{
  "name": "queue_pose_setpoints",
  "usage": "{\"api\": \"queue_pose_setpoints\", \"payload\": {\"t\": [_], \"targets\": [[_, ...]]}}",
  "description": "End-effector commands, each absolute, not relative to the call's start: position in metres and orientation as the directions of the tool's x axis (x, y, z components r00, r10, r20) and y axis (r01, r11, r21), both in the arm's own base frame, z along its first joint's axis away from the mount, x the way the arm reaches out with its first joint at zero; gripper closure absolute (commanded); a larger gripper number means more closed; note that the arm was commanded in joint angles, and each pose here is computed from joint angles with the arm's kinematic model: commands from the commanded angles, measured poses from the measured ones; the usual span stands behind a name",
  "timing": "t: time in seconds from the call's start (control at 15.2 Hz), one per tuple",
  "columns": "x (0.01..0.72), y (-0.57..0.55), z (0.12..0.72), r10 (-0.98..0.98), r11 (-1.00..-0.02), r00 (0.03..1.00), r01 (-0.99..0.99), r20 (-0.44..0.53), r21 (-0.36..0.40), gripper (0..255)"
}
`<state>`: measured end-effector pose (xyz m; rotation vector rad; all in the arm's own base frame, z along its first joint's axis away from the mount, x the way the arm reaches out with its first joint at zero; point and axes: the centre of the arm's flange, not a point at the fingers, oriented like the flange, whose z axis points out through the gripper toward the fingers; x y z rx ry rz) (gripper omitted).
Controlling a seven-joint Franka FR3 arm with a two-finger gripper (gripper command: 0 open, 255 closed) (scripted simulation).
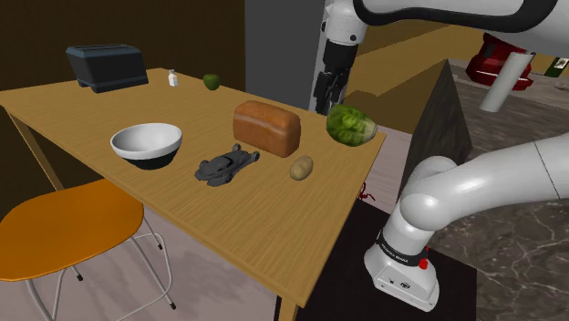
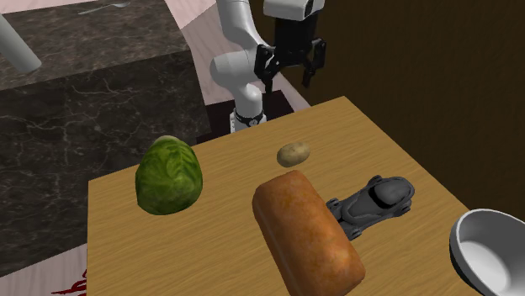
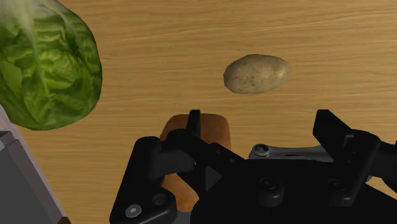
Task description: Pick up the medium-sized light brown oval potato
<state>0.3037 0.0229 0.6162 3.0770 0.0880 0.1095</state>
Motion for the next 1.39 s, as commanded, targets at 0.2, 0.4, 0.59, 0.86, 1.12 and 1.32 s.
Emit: {"api": "queue_pose_setpoints", "payload": {"t": [0.2, 0.4, 0.59, 0.86, 1.12, 1.32], "targets": [[0.314, 0.025, 0.578, -0.217, -0.975, 0.974, -0.219, 0.059, 0.033, 0], [0.325, 0.025, 0.539, -0.477, -0.879, 0.878, -0.477, 0.04, 0.006, 0], [0.335, 0.024, 0.501, -0.699, -0.715, 0.715, -0.699, 0.015, -0.015, 0], [0.347, 0.02, 0.449, -0.91, -0.414, 0.414, -0.91, -0.025, -0.03, 0], [0.349, 0.018, 0.425, -0.944, -0.326, 0.327, -0.945, -0.036, -0.031, 0], [0.349, 0.018, 0.409, -0.944, -0.326, 0.327, -0.945, -0.036, -0.031, 0]]}}
